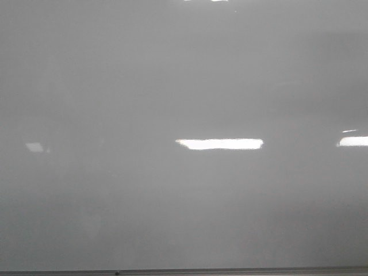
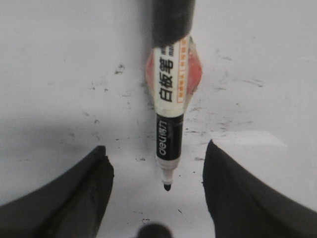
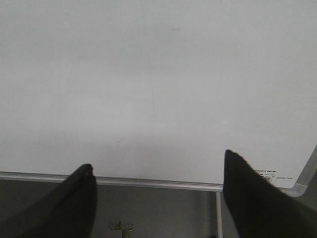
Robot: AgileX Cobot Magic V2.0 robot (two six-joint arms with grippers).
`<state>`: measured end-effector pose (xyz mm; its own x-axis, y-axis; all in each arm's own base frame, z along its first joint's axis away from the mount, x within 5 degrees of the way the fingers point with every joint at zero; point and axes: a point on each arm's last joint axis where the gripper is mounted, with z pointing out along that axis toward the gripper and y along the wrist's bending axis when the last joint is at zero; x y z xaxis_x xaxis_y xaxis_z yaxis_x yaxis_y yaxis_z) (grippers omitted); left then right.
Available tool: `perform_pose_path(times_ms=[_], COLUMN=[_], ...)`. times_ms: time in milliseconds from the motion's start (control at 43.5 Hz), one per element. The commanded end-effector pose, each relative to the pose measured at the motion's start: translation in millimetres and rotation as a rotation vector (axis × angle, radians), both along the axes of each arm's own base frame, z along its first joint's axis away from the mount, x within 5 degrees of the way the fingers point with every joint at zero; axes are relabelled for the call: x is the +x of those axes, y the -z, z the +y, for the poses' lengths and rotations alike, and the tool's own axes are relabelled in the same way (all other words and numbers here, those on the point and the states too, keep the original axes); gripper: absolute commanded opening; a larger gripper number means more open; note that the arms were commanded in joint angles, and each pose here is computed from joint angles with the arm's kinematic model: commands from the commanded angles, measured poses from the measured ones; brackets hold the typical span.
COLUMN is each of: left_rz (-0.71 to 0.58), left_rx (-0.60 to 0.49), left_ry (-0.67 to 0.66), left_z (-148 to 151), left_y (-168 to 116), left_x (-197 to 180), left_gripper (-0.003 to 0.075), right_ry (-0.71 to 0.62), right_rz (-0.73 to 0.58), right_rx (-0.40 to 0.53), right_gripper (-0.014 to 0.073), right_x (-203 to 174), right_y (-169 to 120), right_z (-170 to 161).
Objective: Write number 8 on whiteboard
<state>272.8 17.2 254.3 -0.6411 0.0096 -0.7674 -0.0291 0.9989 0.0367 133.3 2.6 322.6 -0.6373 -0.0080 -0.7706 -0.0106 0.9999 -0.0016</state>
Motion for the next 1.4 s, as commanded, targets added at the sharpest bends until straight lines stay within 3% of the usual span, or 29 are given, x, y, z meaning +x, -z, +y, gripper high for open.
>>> perform_pose_path(times_ms=[0,322,759,920,1127,1242,1380], left_rz=[-0.131,-0.134,-0.119,-0.092,0.083,0.196,0.238], left_rx=[-0.006,-0.005,-0.007,-0.009,0.038,0.105,0.177], left_ry=[-0.013,-0.014,-0.011,0.005,0.121,0.273,0.453], left_z=[1,2,1,-3,-22,-41,-69], left_y=[-15,-2,-4,-28,-67,-80,-87], left_x=[13,25,21,10,-10,-17,-22], left_gripper=[0.0367,0.0315,0.0045,-0.002,-0.0021,-0.0021,-0.002], right_ry=[-0.003,-0.003,-0.004,-0.004,-0.004,-0.006,-0.02], right_rz=[-0.089,-0.089,-0.115,-0.117,-0.121,-0.115,-0.078], right_rx=[-0.012,-0.012,-0.011,-0.001,0.009,0.005,-0.007], right_gripper=[0.0552,0.0552,0.0552,0.0552,0.0552,0.0552,0.0552], right_x=[4,4,5,3,-2,0,6], right_y=[-14,-14,-17,-21,-41,-47,-45], right_z=[-1,-1,-1,0,0,0,1])
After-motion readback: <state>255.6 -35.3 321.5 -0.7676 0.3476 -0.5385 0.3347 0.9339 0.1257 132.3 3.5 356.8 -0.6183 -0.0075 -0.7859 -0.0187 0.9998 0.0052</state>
